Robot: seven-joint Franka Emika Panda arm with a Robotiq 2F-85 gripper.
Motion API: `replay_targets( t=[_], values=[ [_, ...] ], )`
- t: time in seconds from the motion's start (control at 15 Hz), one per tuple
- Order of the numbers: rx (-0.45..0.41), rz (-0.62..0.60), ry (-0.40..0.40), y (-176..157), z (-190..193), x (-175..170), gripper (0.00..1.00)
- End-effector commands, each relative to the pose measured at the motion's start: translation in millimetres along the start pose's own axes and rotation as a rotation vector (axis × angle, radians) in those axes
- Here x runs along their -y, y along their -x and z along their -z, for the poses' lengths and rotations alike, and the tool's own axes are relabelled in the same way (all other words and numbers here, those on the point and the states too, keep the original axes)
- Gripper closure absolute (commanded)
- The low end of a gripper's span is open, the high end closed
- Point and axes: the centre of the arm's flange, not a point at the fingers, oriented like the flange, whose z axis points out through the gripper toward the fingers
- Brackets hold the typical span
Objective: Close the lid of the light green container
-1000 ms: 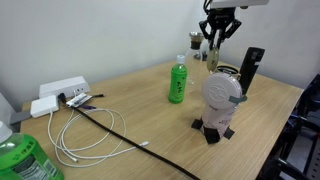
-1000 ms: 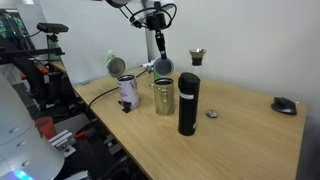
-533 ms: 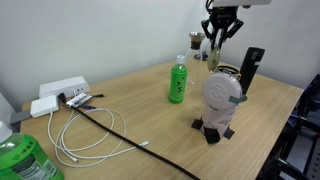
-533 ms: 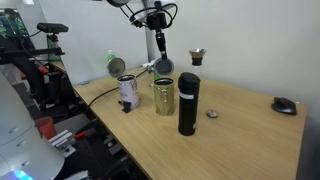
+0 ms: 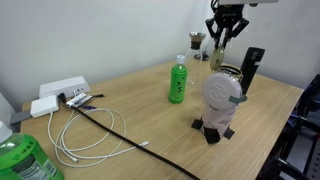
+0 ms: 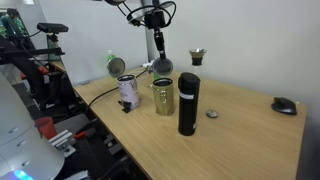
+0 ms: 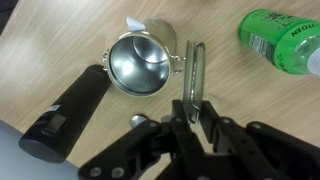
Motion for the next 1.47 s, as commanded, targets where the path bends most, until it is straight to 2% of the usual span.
replay_targets(
  t=[0.0,0.8,1.13,1.4],
  values=[
    [0.049,0.022,0.048,11,-17,-26,0.80],
    [0.061,0.047,0.047,15,-21,-24,0.76],
    [0.095,0.065,0.091,19,-35,-30,0.75],
    [0.096,0.076,0.091,19,-35,-29,0.75]
  ],
)
